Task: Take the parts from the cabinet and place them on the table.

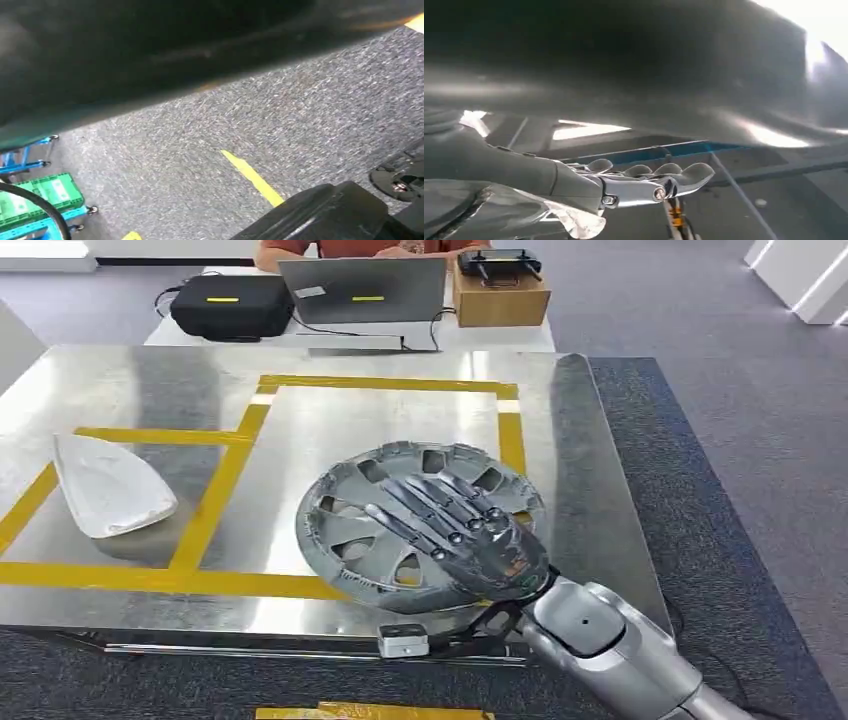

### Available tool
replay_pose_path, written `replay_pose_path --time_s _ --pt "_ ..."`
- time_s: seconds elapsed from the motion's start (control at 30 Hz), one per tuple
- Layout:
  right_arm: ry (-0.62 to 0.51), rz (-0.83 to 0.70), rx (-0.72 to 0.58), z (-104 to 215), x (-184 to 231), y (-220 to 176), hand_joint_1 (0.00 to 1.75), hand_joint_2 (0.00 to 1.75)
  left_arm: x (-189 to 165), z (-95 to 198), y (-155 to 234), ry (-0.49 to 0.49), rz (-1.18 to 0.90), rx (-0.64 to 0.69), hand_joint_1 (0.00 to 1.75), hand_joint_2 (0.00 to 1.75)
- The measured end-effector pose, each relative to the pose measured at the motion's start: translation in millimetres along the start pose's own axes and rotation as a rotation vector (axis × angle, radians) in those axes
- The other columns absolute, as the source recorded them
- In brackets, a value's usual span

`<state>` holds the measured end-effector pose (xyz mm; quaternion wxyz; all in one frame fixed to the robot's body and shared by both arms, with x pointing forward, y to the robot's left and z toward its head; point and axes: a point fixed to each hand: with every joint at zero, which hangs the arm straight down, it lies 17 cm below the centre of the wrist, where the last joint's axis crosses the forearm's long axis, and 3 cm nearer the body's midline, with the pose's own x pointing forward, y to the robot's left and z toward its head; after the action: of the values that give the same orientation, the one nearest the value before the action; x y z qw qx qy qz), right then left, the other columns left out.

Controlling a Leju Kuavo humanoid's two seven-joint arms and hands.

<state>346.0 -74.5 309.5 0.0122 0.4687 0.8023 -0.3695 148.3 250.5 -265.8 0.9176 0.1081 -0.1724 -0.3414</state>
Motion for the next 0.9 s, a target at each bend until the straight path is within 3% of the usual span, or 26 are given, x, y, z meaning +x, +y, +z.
replay_pose_path --time_s 0.4,0.9 --pt "-0.007 -0.005 0.007 0 3 4 0.0 0.0 59 1 5 -0.163 -0.033 0.007 0.0 0.0" --pt "0.003 -0.008 0.018 -2 2 12 0.0 0.0 69 2 1 -0.167 -0.049 -0.007 0.0 0.0"
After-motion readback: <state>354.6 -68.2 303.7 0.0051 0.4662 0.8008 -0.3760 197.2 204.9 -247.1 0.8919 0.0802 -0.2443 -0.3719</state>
